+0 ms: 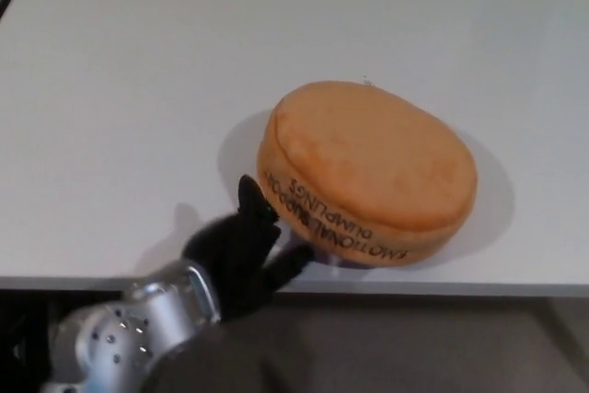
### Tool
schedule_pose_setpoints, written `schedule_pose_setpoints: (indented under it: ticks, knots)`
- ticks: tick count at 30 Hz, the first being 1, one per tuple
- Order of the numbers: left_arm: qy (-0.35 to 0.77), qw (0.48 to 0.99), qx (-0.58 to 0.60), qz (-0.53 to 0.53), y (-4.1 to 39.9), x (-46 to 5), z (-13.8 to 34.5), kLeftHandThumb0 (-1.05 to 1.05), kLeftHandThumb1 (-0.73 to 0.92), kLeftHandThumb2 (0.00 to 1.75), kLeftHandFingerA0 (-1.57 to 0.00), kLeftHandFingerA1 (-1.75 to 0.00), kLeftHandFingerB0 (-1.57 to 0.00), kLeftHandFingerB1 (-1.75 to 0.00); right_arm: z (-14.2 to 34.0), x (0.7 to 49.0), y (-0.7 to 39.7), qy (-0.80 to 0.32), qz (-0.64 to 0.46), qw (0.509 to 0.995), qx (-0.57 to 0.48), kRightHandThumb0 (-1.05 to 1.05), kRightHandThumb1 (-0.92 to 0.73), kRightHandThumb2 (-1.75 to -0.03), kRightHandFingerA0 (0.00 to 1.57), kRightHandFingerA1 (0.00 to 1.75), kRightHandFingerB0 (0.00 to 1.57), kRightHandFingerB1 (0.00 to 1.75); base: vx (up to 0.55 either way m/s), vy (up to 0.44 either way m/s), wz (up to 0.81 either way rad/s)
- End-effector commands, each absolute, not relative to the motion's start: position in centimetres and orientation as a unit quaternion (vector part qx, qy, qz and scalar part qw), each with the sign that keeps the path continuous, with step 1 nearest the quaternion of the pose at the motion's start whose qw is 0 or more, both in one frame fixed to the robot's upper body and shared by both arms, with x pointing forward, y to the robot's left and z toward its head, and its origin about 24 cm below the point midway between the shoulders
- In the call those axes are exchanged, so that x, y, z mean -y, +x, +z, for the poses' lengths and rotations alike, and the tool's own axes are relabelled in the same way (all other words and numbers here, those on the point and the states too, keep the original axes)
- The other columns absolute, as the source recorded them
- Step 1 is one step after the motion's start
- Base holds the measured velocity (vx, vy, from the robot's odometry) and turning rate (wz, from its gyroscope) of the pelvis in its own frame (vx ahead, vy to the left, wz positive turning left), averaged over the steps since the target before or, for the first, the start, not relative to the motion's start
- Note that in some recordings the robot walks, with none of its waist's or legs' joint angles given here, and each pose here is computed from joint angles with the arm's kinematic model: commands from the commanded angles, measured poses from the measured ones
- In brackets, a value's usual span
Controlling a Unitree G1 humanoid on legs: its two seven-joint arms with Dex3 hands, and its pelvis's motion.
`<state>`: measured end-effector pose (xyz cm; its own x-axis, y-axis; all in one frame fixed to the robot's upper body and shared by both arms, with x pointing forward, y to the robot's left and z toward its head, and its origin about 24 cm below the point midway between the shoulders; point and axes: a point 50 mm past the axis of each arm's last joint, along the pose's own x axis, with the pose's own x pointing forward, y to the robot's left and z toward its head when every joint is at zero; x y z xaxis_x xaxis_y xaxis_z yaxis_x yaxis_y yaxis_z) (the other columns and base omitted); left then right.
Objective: A soft plate is kept in the center of the table close to the robot and the robot uses its left hand to pick up the plate, turns it upside down and places it back on the table
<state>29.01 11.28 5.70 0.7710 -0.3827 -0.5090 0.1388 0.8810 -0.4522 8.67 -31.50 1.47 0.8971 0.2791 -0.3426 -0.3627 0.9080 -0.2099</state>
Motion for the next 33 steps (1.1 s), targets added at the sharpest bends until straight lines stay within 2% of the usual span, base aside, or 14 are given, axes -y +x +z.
schedule_pose_setpoints:
  ticks: [1, 2, 7, 8, 10, 12, 13, 14, 16, 26, 28, 30, 31, 33]
  knots:
    - [0.095, 0.928, -0.319, -0.168, 29.8, -13.0, 8.4, -1.04, 0.83, 1.19, 0.00, -0.22, 0.00, 0.00, 2.0, 31.7, 9.0, -0.143, 0.170, 0.964, -0.148, -0.80, -0.89, -0.67, 0.25, 0.39, 0.00, 0.17, 0.00, 0.000, 0.00]
    - [0.140, 0.924, -0.313, -0.167, 29.9, -13.1, 9.1, -0.98, 0.92, 0.88, 0.00, 0.00, 0.00, 0.00, 2.1, 31.7, 9.1, -0.145, 0.171, 0.963, -0.148, -0.79, -0.70, -1.07, 0.21, 0.52, 0.00, 0.17, 0.00, 0.000, 0.00]
    - [0.200, 0.922, -0.295, -0.148, 29.7, -13.2, 10.1, -0.98, 0.92, 0.81, 0.00, 0.00, 0.00, 0.00, 2.0, 31.7, 9.0, -0.141, 0.171, 0.963, -0.153, -0.80, -0.70, -1.06, 0.20, 0.51, 0.00, 0.17, 0.00, 0.000, 0.00]
    - [0.203, 0.924, -0.291, -0.144, 29.6, -13.3, 10.2, -1.02, 0.92, 0.83, 0.00, 0.00, 0.00, 0.00, 2.1, 31.7, 9.0, -0.139, 0.173, 0.963, -0.151, -0.80, -0.89, -0.67, 0.25, 0.38, 0.00, 0.17, 0.00, 0.000, 0.00]
    - [0.208, 0.923, -0.290, -0.146, 29.5, -13.3, 10.3, -1.01, 0.92, 0.80, 0.00, 0.00, 0.00, 0.00, 2.0, 31.7, 9.1, -0.141, 0.173, 0.963, -0.149, -0.79, -0.70, -1.07, 0.20, 0.52, 0.00, 0.17, 0.00, 0.000, 0.00]
    - [0.228, 0.914, -0.295, -0.162, 29.4, -13.5, 10.6, -1.02, 0.92, 0.84, 0.00, 0.00, 0.00, 0.00, 2.0, 31.7, 9.1, -0.137, 0.173, 0.964, -0.150, -0.81, -0.89, -0.67, 0.26, 0.40, 0.00, 0.18, 0.00, 0.000, 0.00]
    - [0.233, 0.911, -0.298, -0.167, 29.4, -13.5, 10.6, -1.02, 0.92, 0.84, 0.00, 0.00, 0.00, 0.00, 2.0, 31.7, 9.1, -0.138, 0.173, 0.963, -0.151, -0.81, -0.72, -1.08, 0.17, 0.51, 0.00, 0.16, 0.00, 0.000, 0.00]
    - [0.249, 0.902, -0.301, -0.183, 29.4, -13.6, 11.0, -1.03, 0.82, 1.21, 0.00, -0.17, 0.00, 0.00, 2.0, 31.7, 9.1, -0.139, 0.173, 0.964, -0.150, -0.80, -0.89, -0.67, 0.25, 0.39, 0.00, 0.18, 0.00, 0.000, 0.00]
    - [0.261, 0.890, -0.306, -0.213, 29.5, -13.9, 11.6, -1.05, 0.89, 1.30, 0.00, -0.22, 0.00, -0.05, 2.0, 31.7, 9.1, -0.138, 0.172, 0.964, -0.150, -0.79, -0.70, -1.07, 0.20, 0.51, 0.00, 0.18, 0.00, 0.000, 0.00]
    - [0.277, 0.910, -0.238, -0.196, 28.9, -14.7, 12.7, -1.03, 0.88, 1.25, 0.00, -0.17, 0.00, -0.02, 1.9, 31.6, 9.1, -0.142, 0.173, 0.963, -0.148, -0.79, -0.70, -1.07, 0.20, 0.52, 0.00, 0.18, 0.00, 0.000, 0.00]
    - [0.275, 0.923, -0.209, -0.170, 28.5, -14.7, 12.6, -0.96, 0.79, 1.19, -0.02, -0.20, -0.11, -0.18, 1.9, 31.5, 9.0, -0.138, 0.173, 0.964, -0.147, -0.80, -0.90, -0.67, 0.27, 0.40, 0.00, 0.19, 0.00, 0.000, 0.00]
    - [0.302, 0.925, -0.180, -0.145, 28.0, -14.7, 12.3, -0.95, 0.92, 0.75, -0.03, -0.33, -0.10, -0.26, 1.9, 31.6, 9.1, -0.140, 0.172, 0.964, -0.146, -0.78, -0.70, -1.07, 0.22, 0.53, 0.00, 0.19, 0.00, 0.000, 0.00]
    - [0.314, 0.924, -0.173, -0.133, 27.6, -14.8, 12.1, -1.03, 0.83, 1.23, -0.04, -0.43, -0.13, -0.37, 1.9, 31.7, 9.1, -0.136, 0.172, 0.964, -0.148, -0.79, -0.70, -1.07, 0.22, 0.53, 0.00, 0.18, 0.00, 0.000, 0.00]
    - [0.327, 0.928, -0.142, -0.111, 26.5, -14.9, 11.5, -1.01, 0.91, 0.77, -0.19, -0.39, -0.13, -0.29, 2.0, 31.7, 9.0, -0.135, 0.174, 0.964, -0.152, -0.81, -0.88, -0.68, 0.26, 0.41, 0.00, 0.18, 0.00, 0.000, 0.00]
